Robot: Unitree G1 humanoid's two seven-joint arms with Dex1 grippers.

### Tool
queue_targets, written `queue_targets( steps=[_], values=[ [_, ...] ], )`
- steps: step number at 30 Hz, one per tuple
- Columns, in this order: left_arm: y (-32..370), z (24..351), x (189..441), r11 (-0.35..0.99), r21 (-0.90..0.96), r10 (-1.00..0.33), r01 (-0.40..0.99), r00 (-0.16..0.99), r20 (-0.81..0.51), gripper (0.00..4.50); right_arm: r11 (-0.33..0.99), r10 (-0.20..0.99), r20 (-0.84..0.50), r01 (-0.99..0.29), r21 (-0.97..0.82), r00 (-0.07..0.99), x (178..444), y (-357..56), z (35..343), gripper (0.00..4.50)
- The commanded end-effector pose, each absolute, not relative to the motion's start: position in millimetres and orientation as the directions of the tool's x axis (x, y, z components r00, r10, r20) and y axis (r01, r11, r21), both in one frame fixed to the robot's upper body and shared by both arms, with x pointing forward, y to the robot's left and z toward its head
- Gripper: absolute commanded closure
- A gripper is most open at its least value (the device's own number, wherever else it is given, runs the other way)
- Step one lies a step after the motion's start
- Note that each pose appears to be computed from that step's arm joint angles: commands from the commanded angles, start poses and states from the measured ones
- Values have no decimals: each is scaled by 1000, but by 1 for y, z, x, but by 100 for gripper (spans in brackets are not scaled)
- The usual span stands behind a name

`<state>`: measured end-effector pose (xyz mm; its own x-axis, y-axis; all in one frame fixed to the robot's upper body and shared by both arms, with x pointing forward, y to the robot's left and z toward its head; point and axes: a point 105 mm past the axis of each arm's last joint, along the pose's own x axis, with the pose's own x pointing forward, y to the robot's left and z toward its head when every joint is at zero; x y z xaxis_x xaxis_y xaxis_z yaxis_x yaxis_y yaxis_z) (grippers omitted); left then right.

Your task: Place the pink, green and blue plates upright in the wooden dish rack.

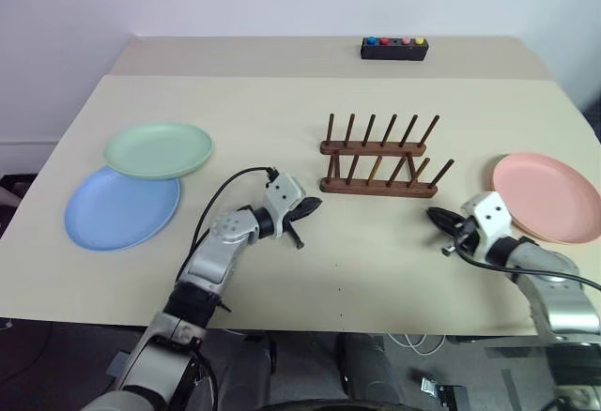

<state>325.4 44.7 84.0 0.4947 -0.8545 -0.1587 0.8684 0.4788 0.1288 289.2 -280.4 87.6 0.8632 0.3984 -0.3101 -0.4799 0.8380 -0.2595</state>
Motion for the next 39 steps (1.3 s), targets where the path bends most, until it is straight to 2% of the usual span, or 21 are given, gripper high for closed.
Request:
queue_targets(
  steps=[1,4,6,10,14,21,24,31,36,39],
  values=[
    [46,104,307,391,125,-908,912,404,-108,449,839,375,-272,-449,-308,886,279,-300,123,264],
    [46,106,298,343,111,-929,933,354,-111,449,851,314,-277,-399,-342,908,274,-319,138,120],
    [44,109,294,316,105,-940,943,326,-102,449,858,271,-274,-361,-365,923,274,-330,145,8],
    [40,111,289,274,112,-953,955,285,-101,449,877,209,-282,-307,-370,936,275,-343,147,3],
    [32,113,281,213,121,-970,970,224,-92,449,909,104,-366,-238,-342,925,279,-359,126,3],
    [32,117,271,159,126,-981,979,172,-93,449,926,100,-432,-243,-290,897,281,-359,110,3],
    [33,117,273,171,135,-978,976,185,-96,449,926,101,-440,-247,-286,892,282,-359,109,88],
    [33,114,274,183,130,-975,975,196,-102,449,922,85,-434,-236,-308,897,285,-361,111,447],
    [33,114,274,185,135,-974,973,200,-103,449,917,87,-430,-241,-317,898,285,-359,113,447],
    [32,113,276,191,139,-972,972,206,-109,449,850,40,-293,-187,-492,955,300,-362,141,447]
  ],
)
